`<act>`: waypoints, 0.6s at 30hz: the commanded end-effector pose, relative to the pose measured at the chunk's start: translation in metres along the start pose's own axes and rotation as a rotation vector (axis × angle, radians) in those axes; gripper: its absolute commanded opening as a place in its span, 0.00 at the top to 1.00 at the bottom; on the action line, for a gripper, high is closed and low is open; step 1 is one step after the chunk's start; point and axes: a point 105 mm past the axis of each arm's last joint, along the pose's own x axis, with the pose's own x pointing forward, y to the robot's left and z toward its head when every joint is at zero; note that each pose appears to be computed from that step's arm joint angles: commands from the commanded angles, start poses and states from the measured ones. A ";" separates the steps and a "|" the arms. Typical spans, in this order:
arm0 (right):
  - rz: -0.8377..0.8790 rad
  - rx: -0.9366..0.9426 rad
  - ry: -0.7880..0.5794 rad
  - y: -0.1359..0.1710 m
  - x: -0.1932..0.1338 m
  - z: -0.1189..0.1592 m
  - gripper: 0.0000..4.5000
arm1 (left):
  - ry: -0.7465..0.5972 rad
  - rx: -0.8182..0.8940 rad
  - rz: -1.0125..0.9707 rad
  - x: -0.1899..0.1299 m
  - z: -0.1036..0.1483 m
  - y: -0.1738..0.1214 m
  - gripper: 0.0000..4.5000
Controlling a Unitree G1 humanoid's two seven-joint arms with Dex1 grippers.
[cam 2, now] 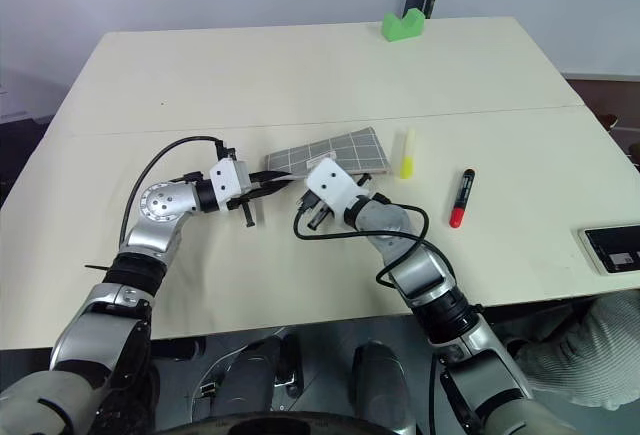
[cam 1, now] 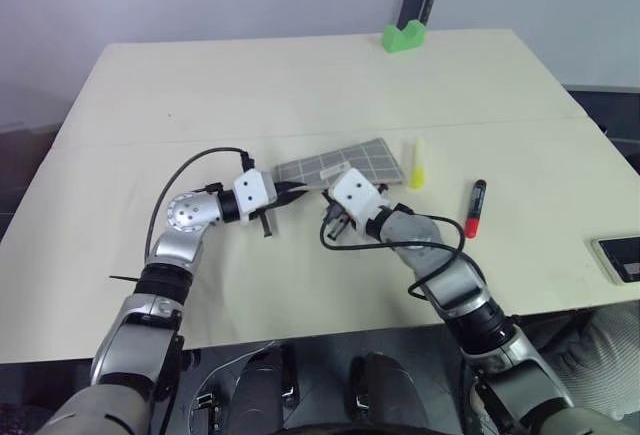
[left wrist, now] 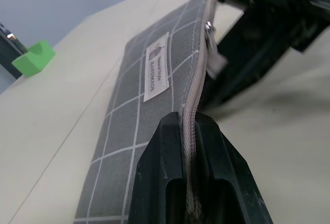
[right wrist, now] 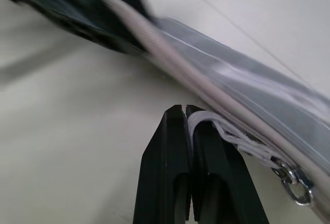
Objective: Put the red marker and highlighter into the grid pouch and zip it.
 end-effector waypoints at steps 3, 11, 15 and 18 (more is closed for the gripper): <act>0.103 -0.118 -0.098 0.020 0.013 0.028 0.99 | -0.038 0.035 0.035 0.006 0.012 0.006 1.00; 0.141 -0.225 -0.162 0.035 0.027 0.046 0.99 | -0.044 0.020 0.061 0.004 0.011 0.007 1.00; 0.115 -0.250 -0.177 0.024 0.021 0.047 0.99 | -0.053 0.016 0.104 0.002 0.012 0.011 1.00; 0.074 -0.218 -0.189 0.009 0.007 0.043 0.81 | -0.058 0.020 0.135 -0.001 0.012 0.016 1.00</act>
